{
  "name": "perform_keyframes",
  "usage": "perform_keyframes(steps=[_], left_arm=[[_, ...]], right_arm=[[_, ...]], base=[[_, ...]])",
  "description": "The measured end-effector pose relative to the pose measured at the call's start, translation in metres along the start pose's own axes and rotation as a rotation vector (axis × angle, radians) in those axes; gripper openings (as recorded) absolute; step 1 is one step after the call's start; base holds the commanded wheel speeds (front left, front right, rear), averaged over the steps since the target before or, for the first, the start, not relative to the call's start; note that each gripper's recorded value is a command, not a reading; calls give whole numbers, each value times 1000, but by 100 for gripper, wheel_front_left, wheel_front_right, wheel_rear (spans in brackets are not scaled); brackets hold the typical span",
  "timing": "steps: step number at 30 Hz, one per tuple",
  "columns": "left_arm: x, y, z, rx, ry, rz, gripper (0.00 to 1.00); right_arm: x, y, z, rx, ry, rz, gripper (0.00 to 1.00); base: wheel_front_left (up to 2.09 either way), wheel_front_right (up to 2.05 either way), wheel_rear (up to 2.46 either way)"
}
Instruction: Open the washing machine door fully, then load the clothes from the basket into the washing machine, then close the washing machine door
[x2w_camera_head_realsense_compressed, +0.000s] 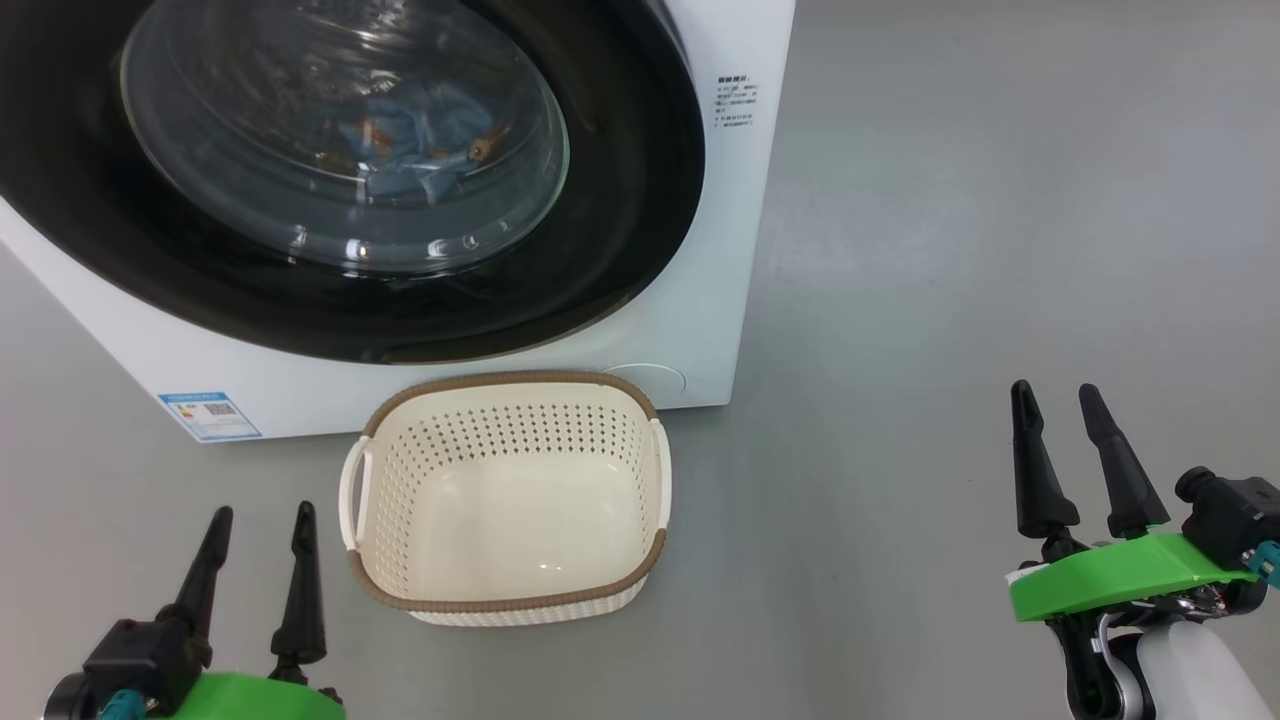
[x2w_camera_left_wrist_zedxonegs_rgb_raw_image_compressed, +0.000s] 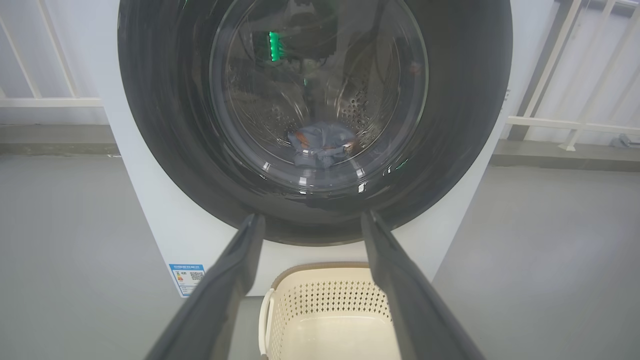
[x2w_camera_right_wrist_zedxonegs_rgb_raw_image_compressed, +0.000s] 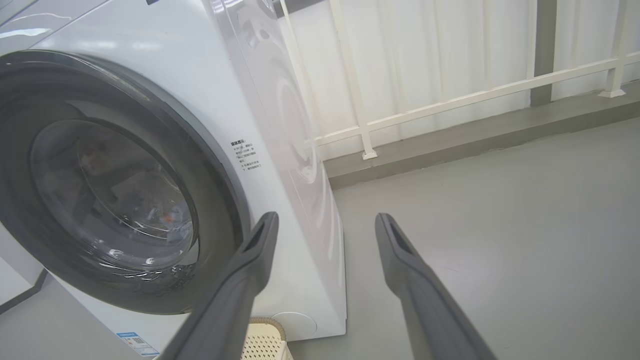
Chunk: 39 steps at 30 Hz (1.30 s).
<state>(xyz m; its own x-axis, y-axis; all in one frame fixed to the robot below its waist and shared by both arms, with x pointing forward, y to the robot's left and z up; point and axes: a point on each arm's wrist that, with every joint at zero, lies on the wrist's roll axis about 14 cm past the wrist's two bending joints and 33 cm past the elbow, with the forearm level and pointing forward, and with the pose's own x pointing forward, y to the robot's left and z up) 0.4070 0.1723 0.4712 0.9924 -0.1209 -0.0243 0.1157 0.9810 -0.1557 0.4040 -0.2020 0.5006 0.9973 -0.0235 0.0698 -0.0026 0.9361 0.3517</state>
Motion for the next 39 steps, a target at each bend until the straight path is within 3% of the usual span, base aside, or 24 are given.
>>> perform_keyframes(steps=[9,10,21,39], left_arm=[[0,-1,1,0,-3,-1,100],[-1,-1,-2,-3,6,0,0],[-24,-11,-51,-70,154,20,0],[-26,-3,-47,-258,151,86,0]], right_arm=[[0,0,2,0,-5,1,100],[-1,-1,-1,1,4,-4,0],[-37,-16,-59,46,179,-88,0],[-35,-18,-54,215,171,-130,0]], base=[[0,0,0],[0,0,0],[0,0,0],[0,0,0]])
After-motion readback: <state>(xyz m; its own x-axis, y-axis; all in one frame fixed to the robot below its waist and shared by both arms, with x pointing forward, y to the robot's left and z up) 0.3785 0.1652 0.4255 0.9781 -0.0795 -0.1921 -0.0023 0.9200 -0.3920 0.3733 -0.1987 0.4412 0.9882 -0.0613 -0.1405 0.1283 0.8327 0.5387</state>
